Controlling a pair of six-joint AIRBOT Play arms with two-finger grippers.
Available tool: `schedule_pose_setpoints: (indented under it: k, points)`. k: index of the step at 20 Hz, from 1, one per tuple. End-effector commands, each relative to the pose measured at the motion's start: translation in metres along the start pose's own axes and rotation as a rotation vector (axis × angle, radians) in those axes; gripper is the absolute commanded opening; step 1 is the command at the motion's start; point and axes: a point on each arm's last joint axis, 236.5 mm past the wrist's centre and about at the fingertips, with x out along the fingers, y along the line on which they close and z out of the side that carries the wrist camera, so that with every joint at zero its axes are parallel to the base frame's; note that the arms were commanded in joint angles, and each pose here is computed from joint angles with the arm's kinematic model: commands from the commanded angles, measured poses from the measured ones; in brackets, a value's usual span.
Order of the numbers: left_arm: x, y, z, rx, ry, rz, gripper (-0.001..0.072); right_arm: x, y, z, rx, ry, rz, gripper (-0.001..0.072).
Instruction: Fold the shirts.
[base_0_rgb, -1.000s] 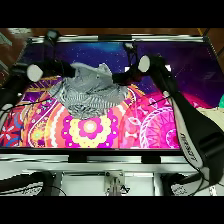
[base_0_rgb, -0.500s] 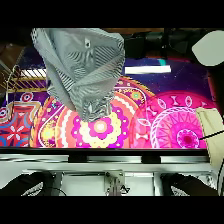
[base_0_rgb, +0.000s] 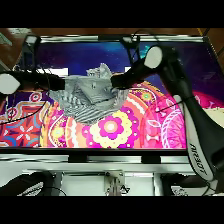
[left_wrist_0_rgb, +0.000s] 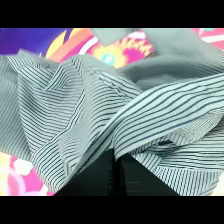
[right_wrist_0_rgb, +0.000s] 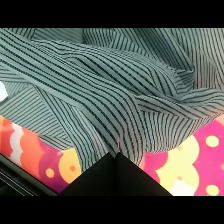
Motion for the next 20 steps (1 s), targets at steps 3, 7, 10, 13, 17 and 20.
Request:
schedule_pose_setpoints:
  k: [3,7,10,13,17,20]
  points:
    - [0.065,-0.001,-0.016,-0.056,0.012,-0.021,0.0062,0.046,-0.028,-0.022,0.213,0.134,-0.033,0.0547]
    - [0.07,0.0,-0.008,-0.045,-0.019,-0.018,0.0062,0.039,-0.046,-0.042,0.324,0.211,-0.114,0.0549]
    - [0.07,0.0,-0.008,-0.022,-0.02,-0.018,0.0062,0.058,-0.042,-0.079,0.318,0.339,-0.166,0.065]
    - [0.07,0.002,-0.006,0.008,-0.029,-0.011,0.0062,0.067,-0.008,-0.095,0.216,0.367,-0.194,0.065]
    - [0.07,0.012,-0.004,0.006,-0.038,0.004,0.0063,0.056,0.018,-0.091,0.133,0.274,-0.298,0.0649]
    - [0.069,0.023,-0.004,-0.01,-0.038,0.019,0.0063,0.074,0.003,-0.094,0.156,0.208,-0.432,0.065]
